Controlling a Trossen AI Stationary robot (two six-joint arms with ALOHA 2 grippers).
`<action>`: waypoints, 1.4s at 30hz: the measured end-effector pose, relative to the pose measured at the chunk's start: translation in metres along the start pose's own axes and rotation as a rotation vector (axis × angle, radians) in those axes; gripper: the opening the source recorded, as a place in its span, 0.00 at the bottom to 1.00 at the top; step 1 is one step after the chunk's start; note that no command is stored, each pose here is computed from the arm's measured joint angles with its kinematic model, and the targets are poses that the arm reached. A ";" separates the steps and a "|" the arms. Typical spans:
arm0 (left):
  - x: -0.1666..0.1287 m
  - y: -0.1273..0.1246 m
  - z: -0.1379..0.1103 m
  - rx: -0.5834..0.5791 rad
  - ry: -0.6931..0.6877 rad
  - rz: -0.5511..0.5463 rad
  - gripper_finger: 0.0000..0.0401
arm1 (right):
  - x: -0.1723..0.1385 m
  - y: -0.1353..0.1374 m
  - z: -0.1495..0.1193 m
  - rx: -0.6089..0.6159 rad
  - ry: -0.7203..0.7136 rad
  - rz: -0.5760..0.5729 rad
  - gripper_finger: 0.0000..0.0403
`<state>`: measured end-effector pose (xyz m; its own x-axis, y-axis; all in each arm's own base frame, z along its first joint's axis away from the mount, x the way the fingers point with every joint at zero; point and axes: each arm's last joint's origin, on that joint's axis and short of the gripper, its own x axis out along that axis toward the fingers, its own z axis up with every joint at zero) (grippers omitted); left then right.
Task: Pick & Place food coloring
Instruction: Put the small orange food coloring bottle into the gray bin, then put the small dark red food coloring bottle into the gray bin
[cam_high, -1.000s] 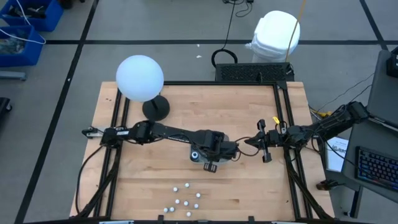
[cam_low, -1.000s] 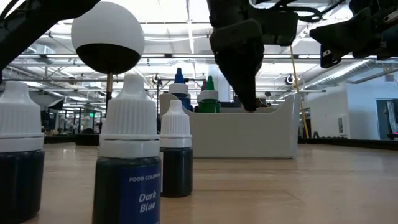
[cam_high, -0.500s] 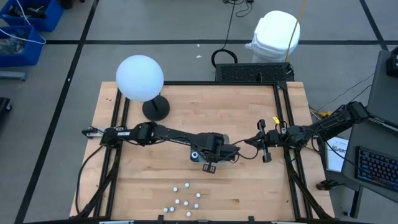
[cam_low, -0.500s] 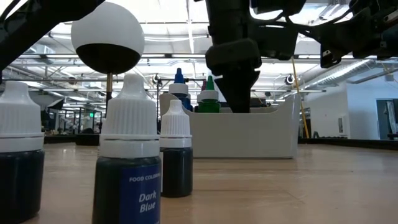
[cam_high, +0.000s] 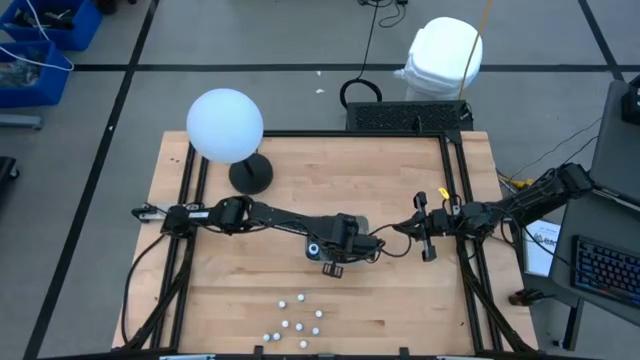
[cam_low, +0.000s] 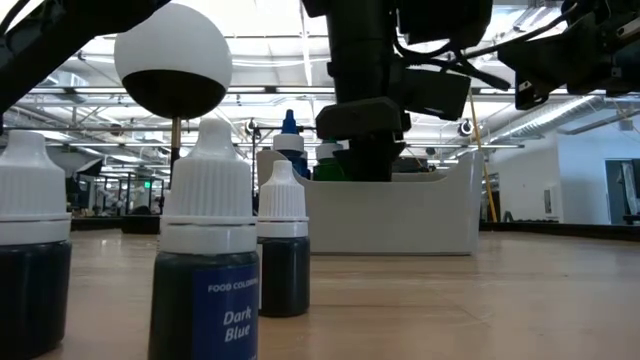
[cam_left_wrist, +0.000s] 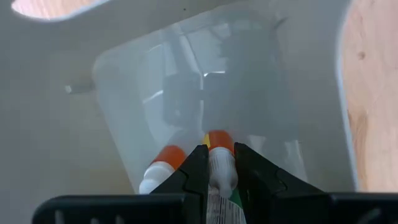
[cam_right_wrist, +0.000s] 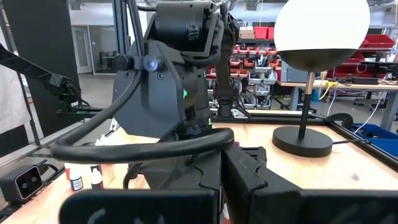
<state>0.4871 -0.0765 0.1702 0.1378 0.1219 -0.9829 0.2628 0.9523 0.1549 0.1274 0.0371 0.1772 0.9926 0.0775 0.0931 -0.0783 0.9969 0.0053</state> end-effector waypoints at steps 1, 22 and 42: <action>0.000 0.000 0.000 -0.001 0.001 0.000 0.16 | 0.000 0.000 0.000 0.000 0.000 0.000 0.00; -0.080 -0.011 0.003 0.020 -0.190 0.057 0.61 | 0.000 0.000 0.001 -0.001 -0.009 -0.001 0.00; -0.172 -0.152 -0.066 -0.020 -0.067 -0.064 0.50 | 0.000 0.000 0.000 0.007 0.002 0.000 0.00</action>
<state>0.3599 -0.2239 0.3094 0.1848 0.0424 -0.9819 0.2543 0.9630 0.0894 0.1274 0.0371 0.1769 0.9928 0.0774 0.0911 -0.0789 0.9968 0.0124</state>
